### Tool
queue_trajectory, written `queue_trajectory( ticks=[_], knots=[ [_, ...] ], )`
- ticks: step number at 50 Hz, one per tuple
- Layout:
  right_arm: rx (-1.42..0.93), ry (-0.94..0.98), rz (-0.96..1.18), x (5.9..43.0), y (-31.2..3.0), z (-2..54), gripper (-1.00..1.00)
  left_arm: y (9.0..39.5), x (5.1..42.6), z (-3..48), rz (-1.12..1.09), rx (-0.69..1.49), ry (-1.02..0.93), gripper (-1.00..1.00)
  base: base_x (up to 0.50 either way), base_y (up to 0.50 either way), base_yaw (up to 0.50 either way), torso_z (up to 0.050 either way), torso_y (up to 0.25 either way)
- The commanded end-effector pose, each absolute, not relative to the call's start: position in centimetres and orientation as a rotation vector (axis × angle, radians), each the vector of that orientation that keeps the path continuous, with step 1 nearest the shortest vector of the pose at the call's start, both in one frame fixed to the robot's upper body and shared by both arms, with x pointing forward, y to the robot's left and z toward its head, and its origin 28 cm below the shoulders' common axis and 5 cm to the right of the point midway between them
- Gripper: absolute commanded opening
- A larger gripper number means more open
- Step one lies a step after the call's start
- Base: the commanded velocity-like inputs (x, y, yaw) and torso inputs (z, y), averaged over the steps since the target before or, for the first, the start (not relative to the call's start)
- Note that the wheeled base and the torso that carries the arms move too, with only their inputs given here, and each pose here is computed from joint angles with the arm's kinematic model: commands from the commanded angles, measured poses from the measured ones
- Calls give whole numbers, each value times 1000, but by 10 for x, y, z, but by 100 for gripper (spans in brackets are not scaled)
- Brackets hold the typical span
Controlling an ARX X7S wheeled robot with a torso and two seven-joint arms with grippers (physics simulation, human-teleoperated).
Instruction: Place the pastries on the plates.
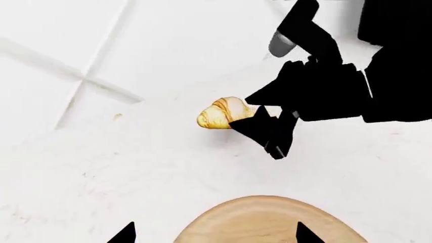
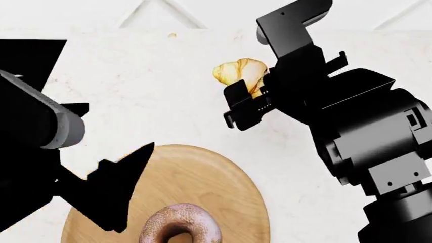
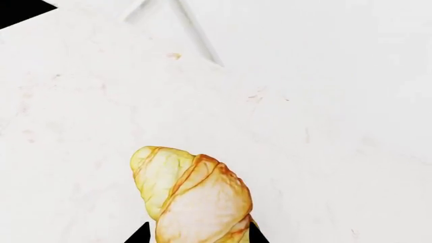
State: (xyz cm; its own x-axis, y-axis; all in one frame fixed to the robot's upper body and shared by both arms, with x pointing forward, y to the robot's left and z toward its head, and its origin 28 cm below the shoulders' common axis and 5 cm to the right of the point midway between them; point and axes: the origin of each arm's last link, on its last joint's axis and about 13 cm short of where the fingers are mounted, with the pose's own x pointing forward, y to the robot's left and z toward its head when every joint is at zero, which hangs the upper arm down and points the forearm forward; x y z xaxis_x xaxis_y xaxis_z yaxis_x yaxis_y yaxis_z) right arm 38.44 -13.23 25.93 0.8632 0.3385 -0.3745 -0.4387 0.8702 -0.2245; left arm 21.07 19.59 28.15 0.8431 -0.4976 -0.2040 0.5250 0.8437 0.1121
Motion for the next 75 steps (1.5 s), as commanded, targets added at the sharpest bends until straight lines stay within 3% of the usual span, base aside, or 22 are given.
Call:
queue_trajectory(
  ticks=[1,11,51,75],
  knots=[
    [-289,243,437,386,-128,263,-100,242,231,283,-262,96,119,100,0,0,0,0,0],
    [-362,272,402,386,-128,264,-100,249,234,291,-236,86,87,100,-20,0,0,0,0],
    [-345,178,352,386,-128,263,-100,253,231,283,-224,58,87,100,-462,5,0,0,0],
    [-358,162,359,386,-128,263,-100,257,227,284,-210,51,79,100,-329,471,0,0,0]
  ],
)
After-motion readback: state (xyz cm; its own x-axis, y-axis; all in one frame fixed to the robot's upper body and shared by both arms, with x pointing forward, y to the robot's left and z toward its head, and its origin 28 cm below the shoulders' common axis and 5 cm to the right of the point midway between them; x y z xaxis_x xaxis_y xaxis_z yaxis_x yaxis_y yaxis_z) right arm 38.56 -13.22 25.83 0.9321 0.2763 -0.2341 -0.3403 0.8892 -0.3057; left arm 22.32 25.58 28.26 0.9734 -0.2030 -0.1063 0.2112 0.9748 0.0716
